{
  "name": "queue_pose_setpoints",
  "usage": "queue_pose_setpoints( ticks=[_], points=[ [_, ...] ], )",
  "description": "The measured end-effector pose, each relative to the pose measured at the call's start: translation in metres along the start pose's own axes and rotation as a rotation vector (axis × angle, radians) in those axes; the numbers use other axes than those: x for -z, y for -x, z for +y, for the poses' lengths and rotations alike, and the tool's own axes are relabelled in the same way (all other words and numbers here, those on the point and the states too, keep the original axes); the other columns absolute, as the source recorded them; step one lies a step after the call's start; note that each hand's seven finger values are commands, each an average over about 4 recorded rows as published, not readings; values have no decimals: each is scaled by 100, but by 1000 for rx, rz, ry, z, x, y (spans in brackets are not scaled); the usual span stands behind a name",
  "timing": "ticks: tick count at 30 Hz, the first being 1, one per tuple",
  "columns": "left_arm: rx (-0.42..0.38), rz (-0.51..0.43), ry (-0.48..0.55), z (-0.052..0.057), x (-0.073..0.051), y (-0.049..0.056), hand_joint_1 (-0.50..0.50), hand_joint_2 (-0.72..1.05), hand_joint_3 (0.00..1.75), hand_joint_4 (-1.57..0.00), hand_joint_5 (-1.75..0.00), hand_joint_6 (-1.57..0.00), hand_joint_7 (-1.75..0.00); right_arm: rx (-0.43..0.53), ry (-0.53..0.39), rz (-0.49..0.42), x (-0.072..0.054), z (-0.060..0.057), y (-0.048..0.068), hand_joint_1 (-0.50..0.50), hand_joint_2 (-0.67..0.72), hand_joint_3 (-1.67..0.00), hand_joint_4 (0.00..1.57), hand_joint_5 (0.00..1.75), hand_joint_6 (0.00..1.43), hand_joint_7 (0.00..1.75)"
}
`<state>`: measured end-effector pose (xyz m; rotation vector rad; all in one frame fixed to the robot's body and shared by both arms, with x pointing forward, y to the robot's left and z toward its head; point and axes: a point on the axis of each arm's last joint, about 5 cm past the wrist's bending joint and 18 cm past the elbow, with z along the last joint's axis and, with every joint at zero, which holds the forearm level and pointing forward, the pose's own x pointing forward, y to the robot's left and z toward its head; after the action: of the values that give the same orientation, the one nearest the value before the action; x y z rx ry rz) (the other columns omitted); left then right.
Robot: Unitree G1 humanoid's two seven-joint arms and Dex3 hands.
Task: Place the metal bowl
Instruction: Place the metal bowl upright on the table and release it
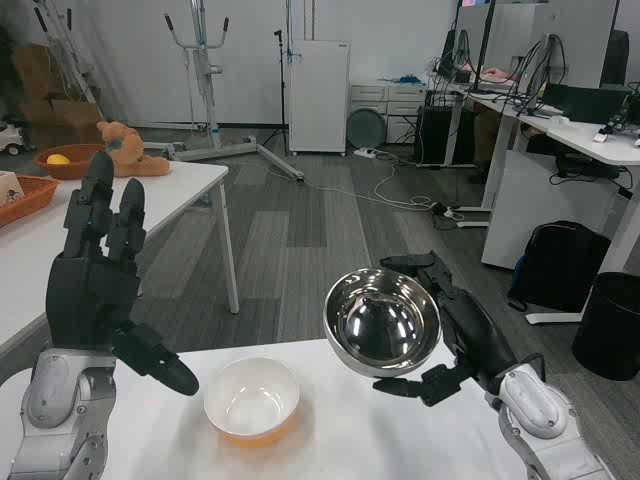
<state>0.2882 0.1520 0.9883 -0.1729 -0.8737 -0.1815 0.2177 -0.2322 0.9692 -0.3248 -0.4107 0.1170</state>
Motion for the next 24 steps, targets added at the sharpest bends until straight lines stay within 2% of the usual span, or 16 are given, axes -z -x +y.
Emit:
queue_pose_setpoints(
  ticks=[6,21,24],
  points=[
    [-11,21,30,0,4,1,-50,-72,9,0,0,0,0,-7,-84,-16,3,18,-9,-46,-60,-151,83,165,108,154],
    [-9,21,31,-1,4,1,-50,-72,9,0,0,0,0,-7,-90,-16,4,18,-9,-45,-60,-151,83,165,108,154],
    [-9,21,31,-1,4,1,-50,-72,4,0,0,0,0,-7,-93,-17,4,18,-9,-45,-60,-151,83,165,108,154]
  ],
)
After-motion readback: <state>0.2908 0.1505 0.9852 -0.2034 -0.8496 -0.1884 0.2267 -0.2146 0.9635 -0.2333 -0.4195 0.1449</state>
